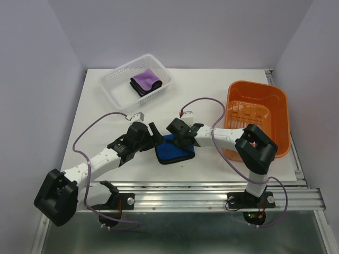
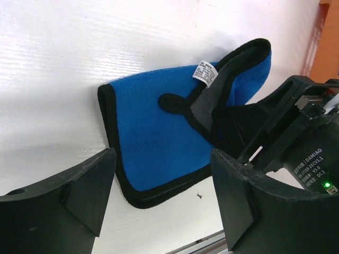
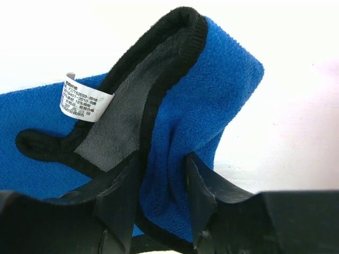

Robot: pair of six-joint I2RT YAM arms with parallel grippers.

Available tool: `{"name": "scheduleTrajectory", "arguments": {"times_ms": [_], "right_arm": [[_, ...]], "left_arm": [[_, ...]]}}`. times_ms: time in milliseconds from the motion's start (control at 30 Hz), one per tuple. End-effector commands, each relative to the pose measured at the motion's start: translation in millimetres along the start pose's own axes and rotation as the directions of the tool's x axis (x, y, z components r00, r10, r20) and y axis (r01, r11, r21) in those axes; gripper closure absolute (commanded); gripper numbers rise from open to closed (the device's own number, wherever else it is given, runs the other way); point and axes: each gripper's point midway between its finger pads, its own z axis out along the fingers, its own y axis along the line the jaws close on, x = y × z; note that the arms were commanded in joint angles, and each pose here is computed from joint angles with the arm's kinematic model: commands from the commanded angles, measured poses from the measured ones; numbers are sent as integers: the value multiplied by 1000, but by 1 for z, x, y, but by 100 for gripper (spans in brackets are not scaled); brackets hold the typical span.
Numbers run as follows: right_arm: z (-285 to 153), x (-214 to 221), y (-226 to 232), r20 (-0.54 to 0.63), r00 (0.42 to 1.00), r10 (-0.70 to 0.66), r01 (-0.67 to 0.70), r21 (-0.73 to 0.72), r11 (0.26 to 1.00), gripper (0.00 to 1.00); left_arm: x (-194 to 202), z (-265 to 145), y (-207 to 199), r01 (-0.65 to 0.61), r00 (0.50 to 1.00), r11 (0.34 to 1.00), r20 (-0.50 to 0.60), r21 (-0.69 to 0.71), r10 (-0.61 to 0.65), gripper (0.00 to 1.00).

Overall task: Fold and stack the towels
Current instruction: Flatten out the crumpled towel

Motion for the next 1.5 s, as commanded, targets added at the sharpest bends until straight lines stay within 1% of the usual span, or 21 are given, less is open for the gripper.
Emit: {"name": "scheduleTrajectory", "arguments": {"times_ms": [0, 33, 67, 267, 300, 333, 567, 633, 667, 767, 900, 933, 967, 1033, 1067, 1233, 1467], "right_arm": [[-12, -17, -1, 56, 998, 37, -38, 12, 999, 57], [-13, -16, -2, 54, 998, 34, -34, 12, 999, 54], [-15, -18, -2, 57, 998, 36, -37, 9, 999, 48], [-19, -18, -10, 62, 997, 35, -37, 36, 999, 48], [-19, -17, -12, 62, 998, 33, -36, 43, 998, 51], [-19, -15, -16, 58, 998, 32, -36, 57, 998, 52], [-24, -8, -33, 61, 997, 55, -61, 102, 993, 52], [-26, -7, -39, 64, 996, 55, -62, 117, 991, 51], [-27, -7, -40, 65, 996, 59, -66, 116, 991, 47], [-30, -5, -44, 72, 995, 63, -71, 113, 991, 44], [-30, 1, -46, 64, 996, 55, -61, 99, 993, 55], [-30, 0, -43, 66, 996, 60, -66, 81, 995, 56], [-28, 5, -45, 57, 997, 53, -57, 80, 995, 62], [-27, 7, -43, 47, 997, 53, -56, 64, 996, 65], [-25, 10, -44, 43, 998, 51, -54, 64, 996, 71], [-27, 10, -46, 52, 996, 69, -72, 60, 996, 71], [-31, 8, -46, 67, 993, 94, -95, 15, 995, 74]], "left_arm": [[-19, 1, -23, -28, 999, 999, 44, 45, 26, 17], [-17, 4, -22, -31, 999, 999, 35, 41, 29, 17], [-20, 4, -26, -36, 999, 998, 40, 48, 34, 17], [-18, 12, -39, -60, 998, 996, 19, 67, 59, 17], [-17, 13, -41, -63, 998, 996, 16, 69, 62, 17], [-14, 17, -40, -69, 998, 996, 4, 64, 69, 17], [-6, 29, -53, -99, 994, 993, -30, 68, 101, 18], [-3, 34, -55, -110, 993, 992, -44, 66, 113, 18], [-1, 36, -56, -114, 992, 991, -50, 65, 117, 18], [4, 43, -59, -129, 989, 990, -69, 59, 132, 18], [13, 54, -64, -159, 982, 986, -99, 39, 162, 19], [17, 61, -58, -166, 980, 986, -110, 8, 166, 20], [19, 62, -60, -173, 978, 985, -118, 1, 172, 20], [22, 69, -54, -187, 975, 982, -130, -37, 181, 20], [24, 68, -55, -196, 973, 979, -138, -53, 187, 20], [27, 73, -41, -219, 970, 963, -141, -160, 197, 20], [37, 81, -45, -238, 963, 959, -166, -156, 212, 21]]}}
